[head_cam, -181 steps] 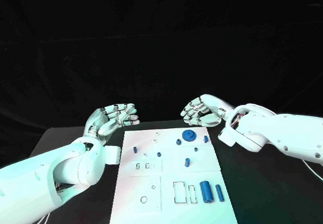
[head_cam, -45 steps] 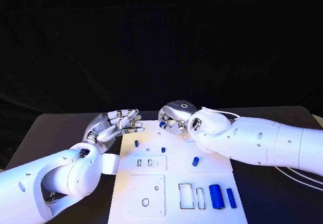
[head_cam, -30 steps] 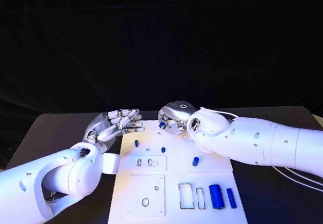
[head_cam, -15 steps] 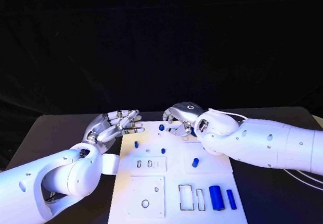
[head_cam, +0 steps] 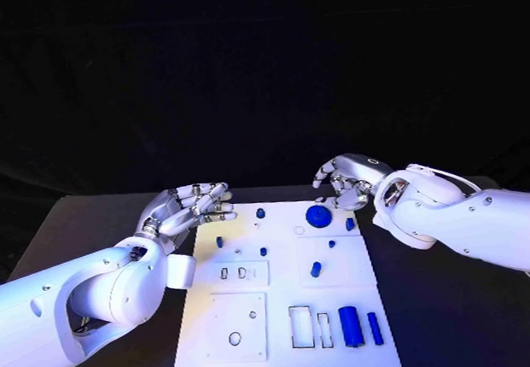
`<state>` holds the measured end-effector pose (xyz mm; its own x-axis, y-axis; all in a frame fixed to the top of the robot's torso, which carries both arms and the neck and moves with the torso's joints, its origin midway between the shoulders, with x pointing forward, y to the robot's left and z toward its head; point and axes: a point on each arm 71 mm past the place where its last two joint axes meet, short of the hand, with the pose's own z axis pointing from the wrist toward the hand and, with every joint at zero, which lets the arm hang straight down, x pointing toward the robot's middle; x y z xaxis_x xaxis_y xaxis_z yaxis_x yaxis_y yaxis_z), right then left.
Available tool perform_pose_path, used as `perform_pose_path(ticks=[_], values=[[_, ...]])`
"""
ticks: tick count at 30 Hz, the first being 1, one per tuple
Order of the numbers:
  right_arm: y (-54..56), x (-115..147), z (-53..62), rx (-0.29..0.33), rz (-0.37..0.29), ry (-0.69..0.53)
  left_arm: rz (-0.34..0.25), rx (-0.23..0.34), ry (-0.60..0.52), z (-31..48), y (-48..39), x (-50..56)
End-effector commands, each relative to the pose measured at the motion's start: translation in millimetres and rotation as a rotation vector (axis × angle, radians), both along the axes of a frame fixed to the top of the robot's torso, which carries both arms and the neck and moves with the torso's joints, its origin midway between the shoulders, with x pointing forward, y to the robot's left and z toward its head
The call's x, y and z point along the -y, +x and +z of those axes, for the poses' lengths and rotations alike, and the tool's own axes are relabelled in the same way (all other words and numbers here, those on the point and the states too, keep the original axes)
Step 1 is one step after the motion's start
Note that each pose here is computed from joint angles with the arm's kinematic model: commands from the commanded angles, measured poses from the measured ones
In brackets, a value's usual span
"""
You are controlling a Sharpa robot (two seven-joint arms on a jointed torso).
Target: Assemble the parts on the task board
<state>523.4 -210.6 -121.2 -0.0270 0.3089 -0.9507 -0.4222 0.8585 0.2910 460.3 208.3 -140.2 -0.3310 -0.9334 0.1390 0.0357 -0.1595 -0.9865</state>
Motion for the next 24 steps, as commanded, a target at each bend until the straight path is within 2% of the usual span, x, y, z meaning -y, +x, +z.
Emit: perform_pose_path(ticks=[1,12,24], values=[[-0.6,5,-9.4,-0.153,-0.027,-0.001,-0.024,0.003,-0.012,1.9,-0.7,2.5],[3.5,13,-24.1,-0.220,-0.065,-0.052,-0.022,0.001,-0.011,1.6,-0.3,1.5],[7.3,5,-31.5,-0.220,-0.060,-0.077,-0.017,0.000,-0.008,1.3,0.4,-0.5]])
